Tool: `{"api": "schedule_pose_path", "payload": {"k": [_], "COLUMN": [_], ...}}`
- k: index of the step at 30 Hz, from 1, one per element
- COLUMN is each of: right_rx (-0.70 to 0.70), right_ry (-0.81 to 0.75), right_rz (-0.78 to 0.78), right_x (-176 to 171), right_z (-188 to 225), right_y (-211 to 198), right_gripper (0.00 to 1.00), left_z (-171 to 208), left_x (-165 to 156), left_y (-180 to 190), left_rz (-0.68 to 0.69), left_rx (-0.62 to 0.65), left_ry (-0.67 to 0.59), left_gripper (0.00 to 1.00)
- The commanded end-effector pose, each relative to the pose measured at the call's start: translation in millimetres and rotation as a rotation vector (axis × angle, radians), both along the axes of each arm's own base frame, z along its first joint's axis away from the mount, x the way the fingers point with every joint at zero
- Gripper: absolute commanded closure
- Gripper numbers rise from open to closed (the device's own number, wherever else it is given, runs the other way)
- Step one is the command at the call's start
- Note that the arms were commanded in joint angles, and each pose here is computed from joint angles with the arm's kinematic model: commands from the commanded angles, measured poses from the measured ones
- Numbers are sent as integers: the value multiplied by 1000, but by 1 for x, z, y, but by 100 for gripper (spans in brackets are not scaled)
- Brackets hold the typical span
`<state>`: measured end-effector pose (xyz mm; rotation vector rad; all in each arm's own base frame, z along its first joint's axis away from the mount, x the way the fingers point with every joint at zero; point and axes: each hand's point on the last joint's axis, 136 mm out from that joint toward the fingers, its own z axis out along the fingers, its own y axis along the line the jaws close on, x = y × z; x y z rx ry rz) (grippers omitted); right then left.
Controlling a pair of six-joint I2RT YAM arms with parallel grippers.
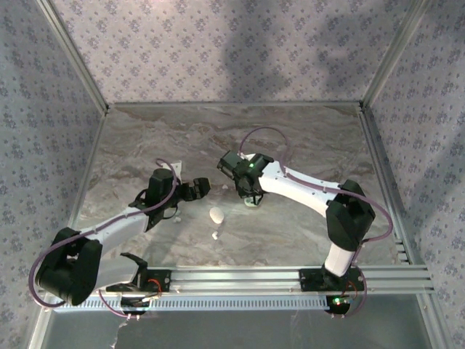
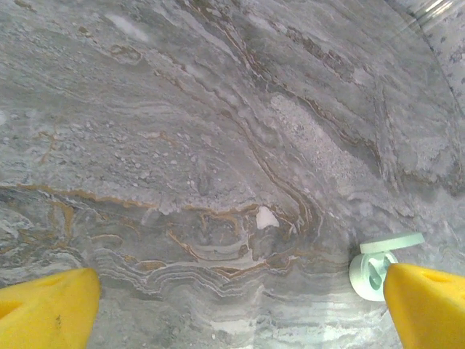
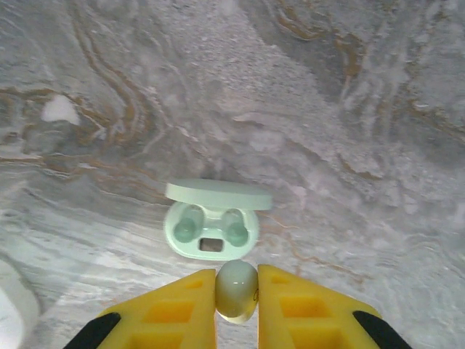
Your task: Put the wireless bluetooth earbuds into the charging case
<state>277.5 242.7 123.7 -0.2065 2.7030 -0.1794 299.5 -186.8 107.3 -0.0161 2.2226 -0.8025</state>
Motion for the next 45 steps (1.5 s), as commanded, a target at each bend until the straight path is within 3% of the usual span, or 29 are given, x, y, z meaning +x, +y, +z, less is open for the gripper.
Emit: {"api": "schedule_pose_path", "payload": {"k": [1, 15, 22, 30, 45], "right_rx": [-135, -411, -496, -533, -538], "right_ry": [-12, 6, 16, 31, 62], "right_rz": [-6, 47, 81, 107, 144], "right_x": [-8, -11, -9, -7, 1], "right_z": [4, -7, -16, -28, -57], "right_y": [-25, -21, -12, -10, -8], "right_gripper": [81, 81, 81, 81, 81], "left_z": [17, 15, 11, 16, 40], "left_x": [7, 8, 11, 13, 3], "left_y": [-11, -10, 9, 44, 58], "left_rz": [-38, -34, 46, 172, 211], "left_rx": [-17, 8, 62, 31, 16], "left_ry": [-58, -49, -40, -54, -161], "left_gripper": [0, 0, 0, 0, 0]}}
